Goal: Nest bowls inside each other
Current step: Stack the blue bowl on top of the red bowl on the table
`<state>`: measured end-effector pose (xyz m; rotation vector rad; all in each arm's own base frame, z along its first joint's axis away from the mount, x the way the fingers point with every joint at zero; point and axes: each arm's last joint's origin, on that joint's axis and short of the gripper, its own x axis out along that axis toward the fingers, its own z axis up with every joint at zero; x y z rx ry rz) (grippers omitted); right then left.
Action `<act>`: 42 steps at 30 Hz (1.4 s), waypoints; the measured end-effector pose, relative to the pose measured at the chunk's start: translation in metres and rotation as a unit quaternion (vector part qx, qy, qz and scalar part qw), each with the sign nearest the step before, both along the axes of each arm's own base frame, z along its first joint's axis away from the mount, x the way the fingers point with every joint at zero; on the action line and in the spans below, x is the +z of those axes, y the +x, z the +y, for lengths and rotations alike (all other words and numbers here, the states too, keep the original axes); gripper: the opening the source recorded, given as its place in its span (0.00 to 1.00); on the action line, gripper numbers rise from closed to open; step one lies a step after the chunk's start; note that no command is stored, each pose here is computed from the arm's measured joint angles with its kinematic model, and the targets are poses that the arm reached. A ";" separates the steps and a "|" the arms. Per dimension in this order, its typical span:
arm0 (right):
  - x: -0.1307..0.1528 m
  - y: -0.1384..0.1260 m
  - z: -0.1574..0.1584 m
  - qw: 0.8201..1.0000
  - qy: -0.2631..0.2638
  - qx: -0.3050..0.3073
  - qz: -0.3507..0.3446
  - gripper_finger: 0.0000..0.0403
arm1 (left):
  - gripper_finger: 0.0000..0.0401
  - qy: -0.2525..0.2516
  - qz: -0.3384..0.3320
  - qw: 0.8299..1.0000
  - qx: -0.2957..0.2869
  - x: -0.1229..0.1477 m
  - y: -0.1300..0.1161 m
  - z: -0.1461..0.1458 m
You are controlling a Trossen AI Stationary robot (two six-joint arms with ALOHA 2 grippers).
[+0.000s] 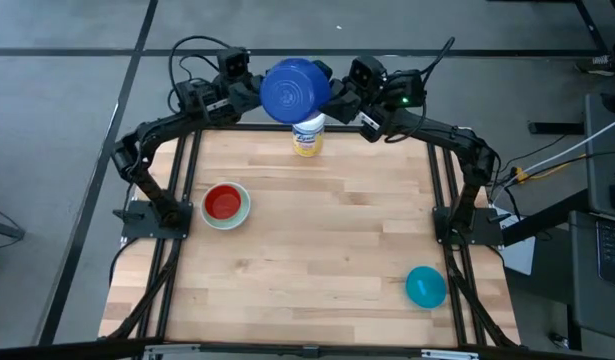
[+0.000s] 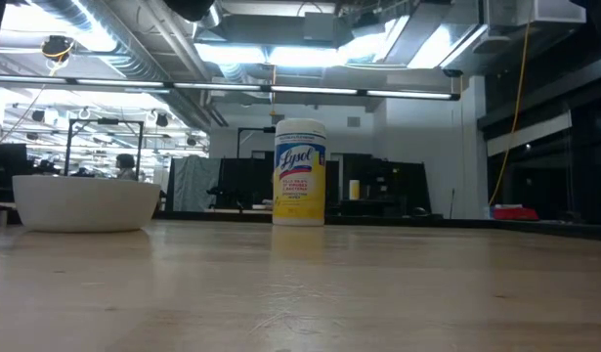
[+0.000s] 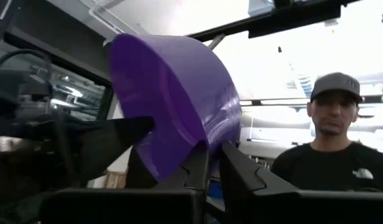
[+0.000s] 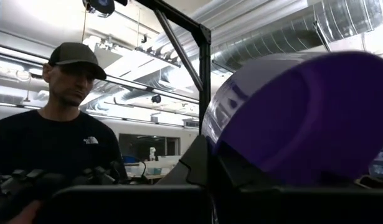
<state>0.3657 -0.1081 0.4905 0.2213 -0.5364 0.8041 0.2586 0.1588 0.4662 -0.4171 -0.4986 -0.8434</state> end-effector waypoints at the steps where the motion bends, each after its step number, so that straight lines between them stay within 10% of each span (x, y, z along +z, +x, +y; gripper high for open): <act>1: 0.000 0.000 0.000 1.000 0.001 0.001 0.001 0.01 | 0.04 0.003 -0.001 1.000 0.003 0.000 0.000 0.000; 22: -0.016 0.005 -0.029 0.984 0.017 0.045 0.173 0.68 | 0.00 0.059 -0.007 0.998 0.033 0.033 -0.034 0.009; 33: -0.081 0.014 -0.070 0.912 0.086 0.036 0.399 0.64 | 0.00 0.120 0.037 0.991 0.035 0.076 -0.057 0.002; 42: -0.101 0.012 -0.071 0.885 0.087 0.051 0.454 0.58 | 0.00 0.087 0.104 0.989 0.062 0.031 -0.041 0.033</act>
